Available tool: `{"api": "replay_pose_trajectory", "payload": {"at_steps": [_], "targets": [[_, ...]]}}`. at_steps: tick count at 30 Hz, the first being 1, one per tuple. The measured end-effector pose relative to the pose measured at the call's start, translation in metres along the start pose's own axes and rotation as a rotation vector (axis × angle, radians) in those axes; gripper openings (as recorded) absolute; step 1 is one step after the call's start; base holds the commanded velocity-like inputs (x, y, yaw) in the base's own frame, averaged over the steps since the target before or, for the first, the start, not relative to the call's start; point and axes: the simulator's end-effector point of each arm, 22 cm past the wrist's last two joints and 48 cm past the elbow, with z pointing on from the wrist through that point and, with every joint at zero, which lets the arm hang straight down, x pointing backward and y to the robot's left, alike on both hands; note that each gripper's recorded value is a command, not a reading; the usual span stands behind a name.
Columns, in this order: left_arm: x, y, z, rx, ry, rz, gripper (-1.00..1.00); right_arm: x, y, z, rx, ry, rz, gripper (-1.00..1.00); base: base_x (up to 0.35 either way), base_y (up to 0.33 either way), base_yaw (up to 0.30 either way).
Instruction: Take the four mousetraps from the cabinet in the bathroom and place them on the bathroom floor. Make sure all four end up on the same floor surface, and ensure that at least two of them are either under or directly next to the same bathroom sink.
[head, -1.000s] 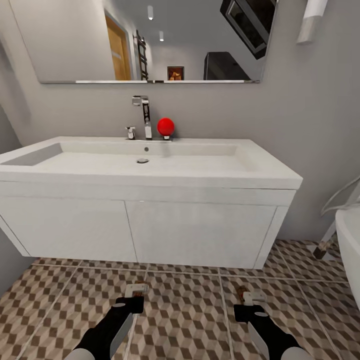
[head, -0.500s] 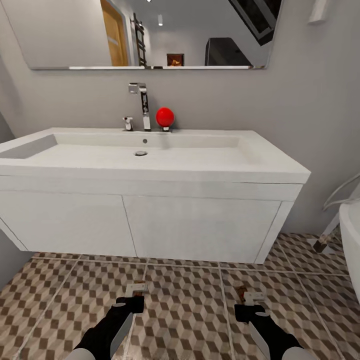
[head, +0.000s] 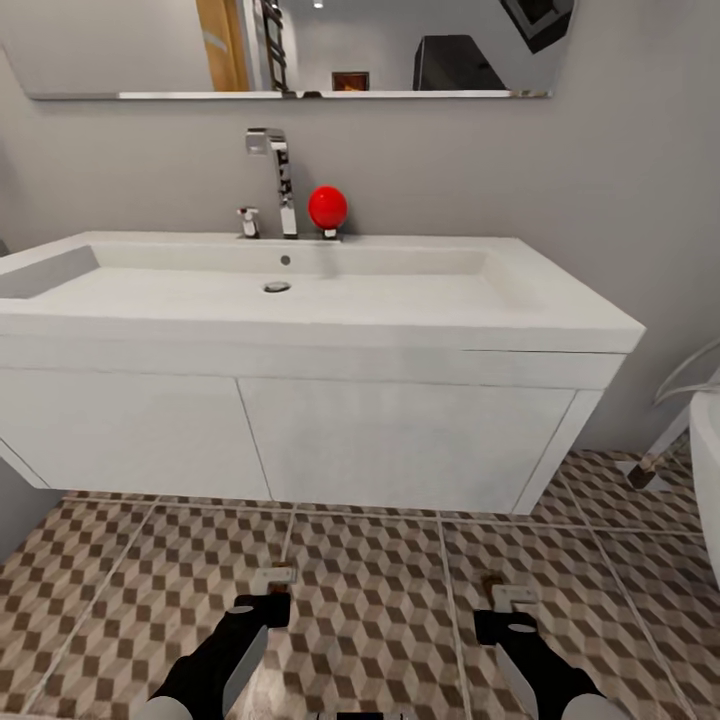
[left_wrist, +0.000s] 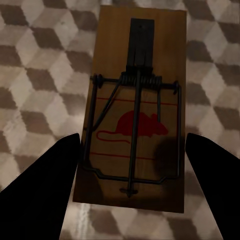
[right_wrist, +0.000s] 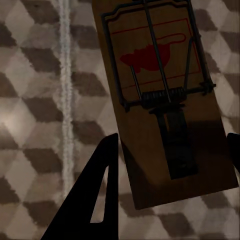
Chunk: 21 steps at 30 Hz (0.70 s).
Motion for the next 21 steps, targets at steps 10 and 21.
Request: {"api": "replay_pose_trajectory", "payload": {"at_steps": [10,21], "targets": [[0.019,0.001,0.012,-0.003,0.033,0.002,-1.0,0.02,-0.002,0.011,0.02,0.037,-0.012,-1.0,0.0,0.0,0.0],[0.018,-0.023,0.019,0.029,0.032,-0.007,-1.0,0.037,-0.009,0.022,0.03,0.07,-0.016,-1.0,0.0,0.0,0.0]]}}
